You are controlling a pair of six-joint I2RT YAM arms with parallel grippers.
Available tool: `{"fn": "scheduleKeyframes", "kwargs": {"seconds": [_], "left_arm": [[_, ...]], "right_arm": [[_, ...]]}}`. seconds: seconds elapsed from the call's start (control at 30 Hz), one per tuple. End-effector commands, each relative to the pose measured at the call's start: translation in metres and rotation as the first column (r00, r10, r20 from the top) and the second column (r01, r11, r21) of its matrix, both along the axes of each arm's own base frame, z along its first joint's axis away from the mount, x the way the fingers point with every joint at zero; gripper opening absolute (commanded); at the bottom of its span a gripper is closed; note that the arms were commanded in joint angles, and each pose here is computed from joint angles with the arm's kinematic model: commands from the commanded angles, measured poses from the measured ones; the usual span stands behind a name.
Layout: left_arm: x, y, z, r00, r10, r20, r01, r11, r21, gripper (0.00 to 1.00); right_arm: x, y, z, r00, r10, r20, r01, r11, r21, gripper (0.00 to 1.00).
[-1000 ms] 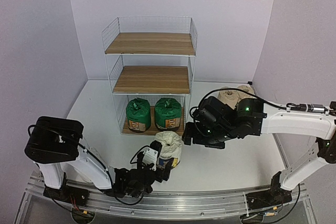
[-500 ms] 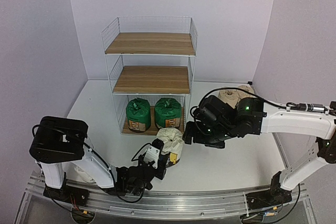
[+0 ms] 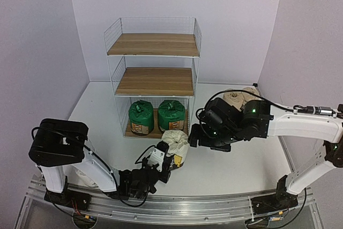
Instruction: Place and organize the paper towels onto the shelf
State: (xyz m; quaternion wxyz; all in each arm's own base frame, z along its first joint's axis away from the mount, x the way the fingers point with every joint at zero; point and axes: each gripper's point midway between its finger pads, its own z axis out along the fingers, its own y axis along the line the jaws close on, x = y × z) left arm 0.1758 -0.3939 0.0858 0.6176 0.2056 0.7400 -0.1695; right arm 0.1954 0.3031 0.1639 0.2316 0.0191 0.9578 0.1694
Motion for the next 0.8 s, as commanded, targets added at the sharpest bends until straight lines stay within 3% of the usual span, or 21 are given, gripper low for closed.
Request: {"fn": "scheduleKeyframes", "kwargs": {"seconds": [0.0,0.2,0.47,0.77], "left_arm": [[0.005,-0.004,0.06,0.999,0.037,0.02,-0.033,0.983,-0.183,0.0],[0.005,0.012,0.098,0.997,0.061,0.05,-0.047,0.967,-0.248,0.0],[-0.002,0.036,0.164,0.998,0.054,0.028,-0.045,0.968,-0.246,0.0],[-0.006,0.057,0.239,0.996,0.036,0.08,-0.011,0.957,-0.288,0.0]], "right_arm": [[0.006,-0.012,0.016,0.998,-0.051,0.049,0.049,0.998,0.031,0.93],[0.009,-0.028,0.023,0.991,-0.091,0.102,0.088,0.996,0.035,0.93],[0.011,-0.054,0.033,0.976,-0.134,0.172,0.129,0.991,0.044,0.93],[0.013,-0.065,0.031,0.97,-0.16,0.181,0.155,0.987,0.043,0.94]]}}
